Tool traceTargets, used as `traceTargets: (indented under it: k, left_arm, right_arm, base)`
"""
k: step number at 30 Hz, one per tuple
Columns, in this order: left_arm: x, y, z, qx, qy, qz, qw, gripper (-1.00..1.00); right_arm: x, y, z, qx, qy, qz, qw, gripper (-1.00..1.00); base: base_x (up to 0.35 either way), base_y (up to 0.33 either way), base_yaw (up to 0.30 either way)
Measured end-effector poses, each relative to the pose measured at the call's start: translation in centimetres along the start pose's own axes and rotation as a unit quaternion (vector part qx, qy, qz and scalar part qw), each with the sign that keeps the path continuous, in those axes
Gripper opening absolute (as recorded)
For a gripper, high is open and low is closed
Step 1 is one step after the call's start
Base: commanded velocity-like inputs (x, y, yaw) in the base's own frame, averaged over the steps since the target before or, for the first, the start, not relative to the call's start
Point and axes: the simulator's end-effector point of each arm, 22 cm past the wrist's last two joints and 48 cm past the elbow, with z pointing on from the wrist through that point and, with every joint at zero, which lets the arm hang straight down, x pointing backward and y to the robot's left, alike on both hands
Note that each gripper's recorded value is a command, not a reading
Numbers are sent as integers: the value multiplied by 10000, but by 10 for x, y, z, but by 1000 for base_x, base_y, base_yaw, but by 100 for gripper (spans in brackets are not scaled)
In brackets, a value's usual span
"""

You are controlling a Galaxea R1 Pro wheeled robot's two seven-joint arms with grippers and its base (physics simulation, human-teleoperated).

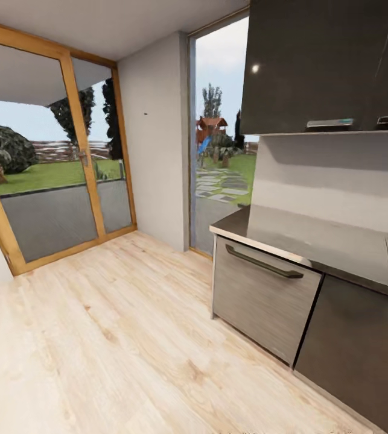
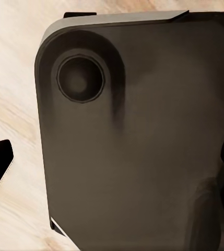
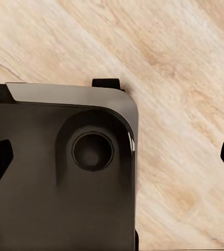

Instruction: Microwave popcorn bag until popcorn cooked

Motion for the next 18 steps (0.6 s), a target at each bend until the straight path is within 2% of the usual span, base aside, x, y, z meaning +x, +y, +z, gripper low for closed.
traceTargets:
  k: [18]
  left_arm:
    - [0,0,0,0,-2,-1,10000,100]
  right_arm:
    - [0,0,0,0,0,1,10000,100]
  base:
    - [0,0,-298]
